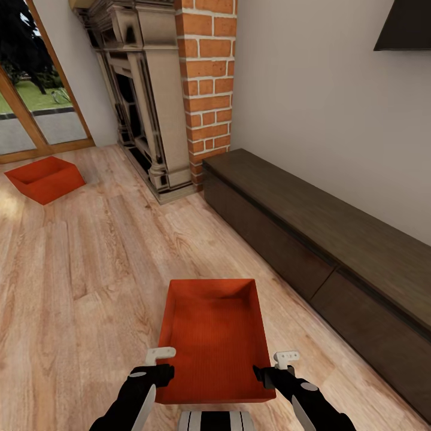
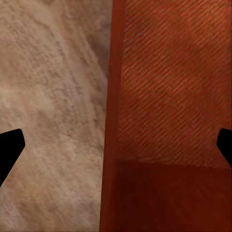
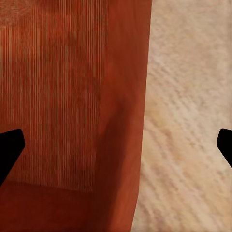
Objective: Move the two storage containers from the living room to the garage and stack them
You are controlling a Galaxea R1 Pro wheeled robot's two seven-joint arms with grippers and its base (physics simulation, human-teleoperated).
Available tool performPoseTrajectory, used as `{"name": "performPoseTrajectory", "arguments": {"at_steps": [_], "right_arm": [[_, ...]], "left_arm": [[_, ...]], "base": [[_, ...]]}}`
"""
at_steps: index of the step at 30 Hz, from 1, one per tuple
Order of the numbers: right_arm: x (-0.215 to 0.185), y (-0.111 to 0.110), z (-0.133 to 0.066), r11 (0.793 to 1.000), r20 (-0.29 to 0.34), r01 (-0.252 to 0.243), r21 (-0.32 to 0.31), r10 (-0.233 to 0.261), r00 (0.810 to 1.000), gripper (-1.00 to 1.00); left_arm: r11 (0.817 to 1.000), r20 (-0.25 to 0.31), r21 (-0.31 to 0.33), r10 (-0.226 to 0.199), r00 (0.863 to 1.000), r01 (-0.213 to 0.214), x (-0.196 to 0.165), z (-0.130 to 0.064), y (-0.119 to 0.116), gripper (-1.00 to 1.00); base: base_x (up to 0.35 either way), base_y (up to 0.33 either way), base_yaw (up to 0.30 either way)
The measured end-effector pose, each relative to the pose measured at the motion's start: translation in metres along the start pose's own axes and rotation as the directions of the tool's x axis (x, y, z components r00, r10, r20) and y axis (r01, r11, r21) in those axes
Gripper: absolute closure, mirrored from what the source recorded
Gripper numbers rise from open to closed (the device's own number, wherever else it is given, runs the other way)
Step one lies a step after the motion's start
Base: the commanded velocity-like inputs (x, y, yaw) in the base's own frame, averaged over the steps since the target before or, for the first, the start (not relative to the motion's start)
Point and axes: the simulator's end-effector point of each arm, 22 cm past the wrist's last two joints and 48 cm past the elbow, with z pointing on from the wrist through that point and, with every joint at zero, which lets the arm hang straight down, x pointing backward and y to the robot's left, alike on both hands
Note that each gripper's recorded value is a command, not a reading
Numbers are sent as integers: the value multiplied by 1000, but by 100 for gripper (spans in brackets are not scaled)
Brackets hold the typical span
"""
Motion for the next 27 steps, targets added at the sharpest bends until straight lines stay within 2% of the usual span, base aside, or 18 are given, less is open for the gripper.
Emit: {"name": "performPoseTrajectory", "arguments": {"at_steps": [15, 16, 17, 27], "right_arm": [[0, -2, 0, 1000, 2, -1, 3, 1, 1000, -100], [0, -2, 0, 1000, 2, -1, 3, 1, 1000, 100], [0, -3, 0, 1000, 1, -1, 4, 1, 1000, 100], [0, -5, -1, 1000, 1, 1, 8, -1, 1000, 100]], "left_arm": [[1000, 2, -1, -3, 1000, 3, 0, 0, 2, -100], [1000, 2, -1, -3, 1000, 3, 0, 0, 2, -100], [1000, 1, -1, -3, 1000, 3, 0, 1, 2, 100], [1000, 11, 18, -10, 1000, 10, -2, 0, -3, 100]], "base": [[0, 0, 0], [0, 0, 0], [0, 0, 0], [0, 0, 0]]}}
